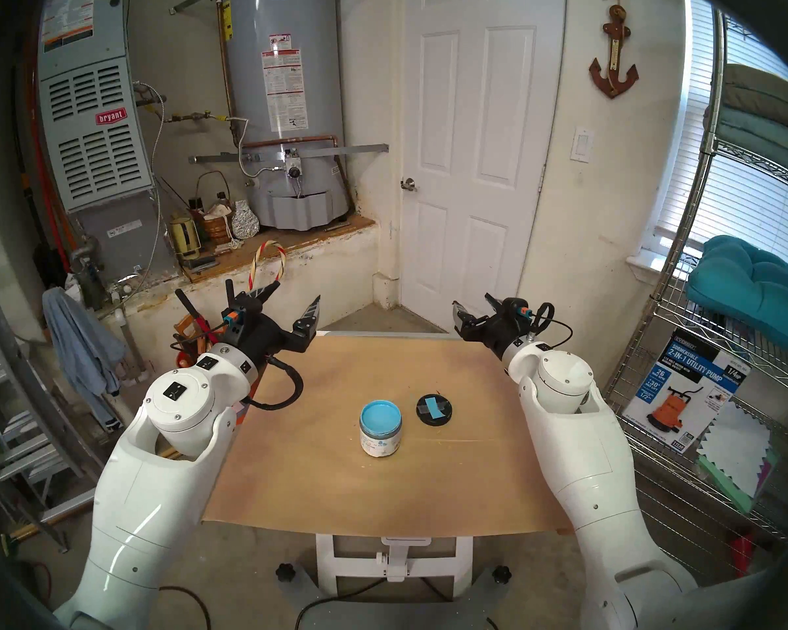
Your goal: Open paint jar
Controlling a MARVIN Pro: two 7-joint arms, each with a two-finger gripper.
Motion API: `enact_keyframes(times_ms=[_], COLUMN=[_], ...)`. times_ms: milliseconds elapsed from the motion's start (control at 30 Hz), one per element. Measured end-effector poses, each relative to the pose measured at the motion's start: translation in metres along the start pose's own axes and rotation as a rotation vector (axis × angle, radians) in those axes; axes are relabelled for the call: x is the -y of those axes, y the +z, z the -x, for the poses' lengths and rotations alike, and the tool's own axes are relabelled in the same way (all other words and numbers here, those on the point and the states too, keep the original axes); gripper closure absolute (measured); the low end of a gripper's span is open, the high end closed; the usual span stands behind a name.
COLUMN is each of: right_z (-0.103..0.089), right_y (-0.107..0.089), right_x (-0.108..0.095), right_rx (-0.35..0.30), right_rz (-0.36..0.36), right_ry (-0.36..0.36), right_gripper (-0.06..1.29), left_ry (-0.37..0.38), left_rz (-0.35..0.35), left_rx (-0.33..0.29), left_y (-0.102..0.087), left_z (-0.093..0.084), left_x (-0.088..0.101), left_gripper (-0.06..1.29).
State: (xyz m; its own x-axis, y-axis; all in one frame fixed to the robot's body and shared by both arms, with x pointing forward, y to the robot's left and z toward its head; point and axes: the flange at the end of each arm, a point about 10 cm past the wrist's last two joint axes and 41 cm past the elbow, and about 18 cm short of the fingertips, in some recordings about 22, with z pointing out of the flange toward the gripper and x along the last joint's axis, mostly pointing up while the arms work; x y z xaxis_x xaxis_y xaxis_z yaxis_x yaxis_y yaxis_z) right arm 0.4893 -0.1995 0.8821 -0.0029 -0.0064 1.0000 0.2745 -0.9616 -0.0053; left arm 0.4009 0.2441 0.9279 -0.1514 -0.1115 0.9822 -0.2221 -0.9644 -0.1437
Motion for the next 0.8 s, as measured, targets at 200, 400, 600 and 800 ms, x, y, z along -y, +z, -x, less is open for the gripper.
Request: enact_keyframes(times_ms=[200,400,600,800], right_z=[-0.006,-0.010,-0.014,-0.014], right_y=[-0.008,-0.017,-0.025,-0.029], right_x=[0.007,0.013,0.018,0.019], right_rx=[0.013,0.042,0.048,0.059], right_rz=[0.093,0.163,0.155,0.146], right_ry=[0.003,0.013,0.055,0.083], right_gripper=[0.04,0.04,0.04,0.04], left_ry=[0.001,0.005,0.001,-0.001], left_rz=[-0.123,-0.226,-0.289,-0.313], left_rx=[0.010,0.056,0.103,0.120], left_y=[-0.001,-0.005,-0.009,-0.010], left_z=[-0.007,-0.010,-0.010,-0.012], left_x=[-0.005,-0.015,-0.023,-0.028], left_gripper=[0.01,0.01,0.01,0.01])
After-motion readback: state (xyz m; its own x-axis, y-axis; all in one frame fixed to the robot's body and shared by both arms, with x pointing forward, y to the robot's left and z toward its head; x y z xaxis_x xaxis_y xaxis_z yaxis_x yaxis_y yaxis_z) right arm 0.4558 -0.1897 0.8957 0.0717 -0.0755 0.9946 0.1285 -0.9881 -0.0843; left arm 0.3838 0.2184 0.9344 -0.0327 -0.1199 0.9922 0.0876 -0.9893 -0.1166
